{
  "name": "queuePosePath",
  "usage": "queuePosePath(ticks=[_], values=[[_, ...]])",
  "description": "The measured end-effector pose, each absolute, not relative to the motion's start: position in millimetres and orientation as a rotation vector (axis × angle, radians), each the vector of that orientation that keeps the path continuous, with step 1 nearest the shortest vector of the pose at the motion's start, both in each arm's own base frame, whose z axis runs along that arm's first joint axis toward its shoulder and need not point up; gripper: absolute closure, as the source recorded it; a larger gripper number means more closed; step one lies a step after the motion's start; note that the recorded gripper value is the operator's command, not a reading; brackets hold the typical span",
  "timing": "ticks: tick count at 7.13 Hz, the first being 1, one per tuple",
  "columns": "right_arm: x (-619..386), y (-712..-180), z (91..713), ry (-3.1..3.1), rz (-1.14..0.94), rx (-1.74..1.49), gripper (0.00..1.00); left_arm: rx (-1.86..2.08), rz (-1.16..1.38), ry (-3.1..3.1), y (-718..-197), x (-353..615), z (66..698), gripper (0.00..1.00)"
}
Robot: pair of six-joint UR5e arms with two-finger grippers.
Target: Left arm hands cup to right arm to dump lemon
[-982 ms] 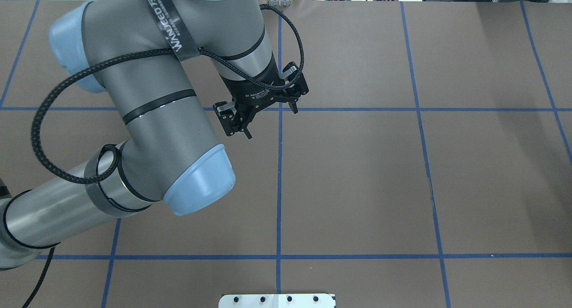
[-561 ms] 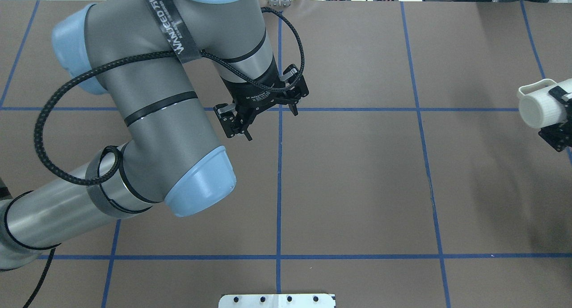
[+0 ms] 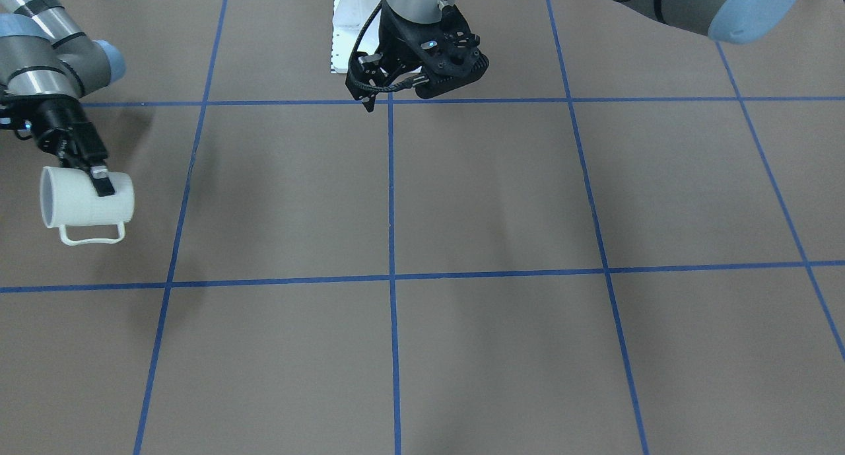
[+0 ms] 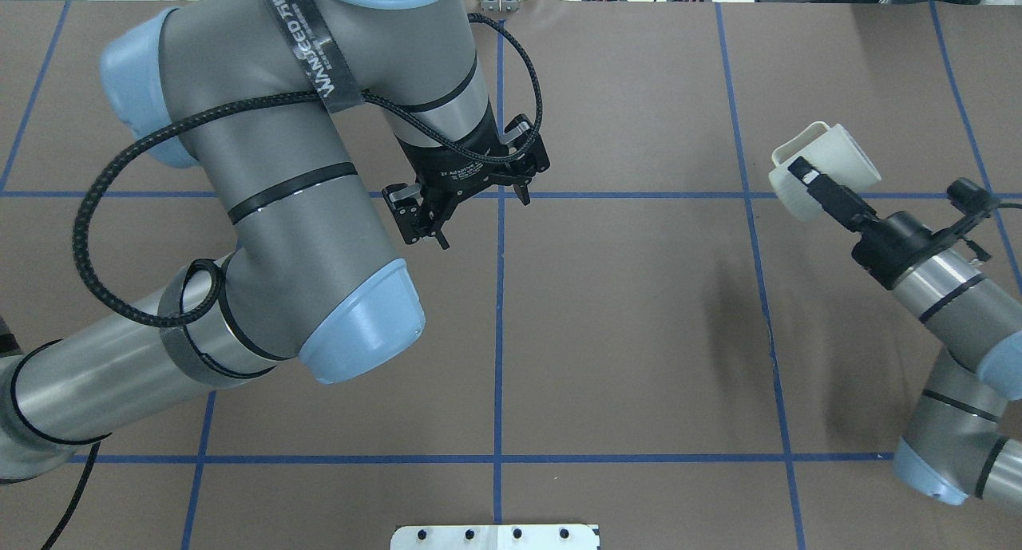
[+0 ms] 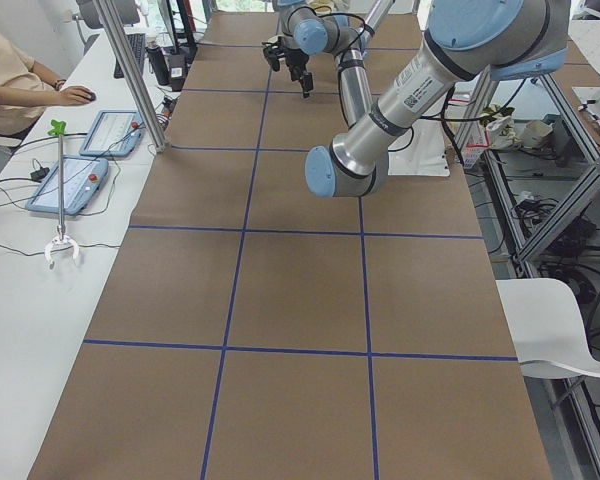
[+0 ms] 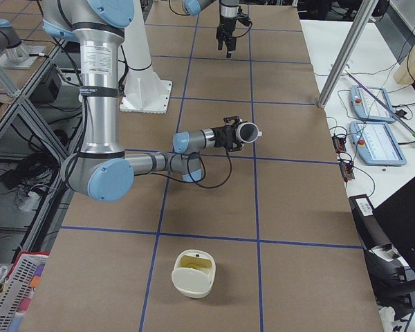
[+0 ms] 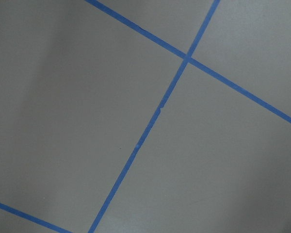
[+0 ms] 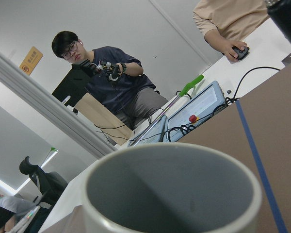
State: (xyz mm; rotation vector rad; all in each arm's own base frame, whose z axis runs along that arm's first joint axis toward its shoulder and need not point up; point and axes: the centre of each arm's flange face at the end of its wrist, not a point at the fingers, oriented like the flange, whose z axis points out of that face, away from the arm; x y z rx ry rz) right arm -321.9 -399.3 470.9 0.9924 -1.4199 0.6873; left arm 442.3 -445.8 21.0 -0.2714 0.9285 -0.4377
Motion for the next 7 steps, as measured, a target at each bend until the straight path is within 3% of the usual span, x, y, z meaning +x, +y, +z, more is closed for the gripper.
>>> queuePosePath(ticks=[3,7], values=[[-457,-384,331,-1.104,0.609,1.130,1.00,-0.259,-0.448,0.926,-451,440,22,0.00],[-553,-308,252,-0.821,0.478,1.248,1.00,-0.214,-0.462,0.922,-453,440,22,0.01]])
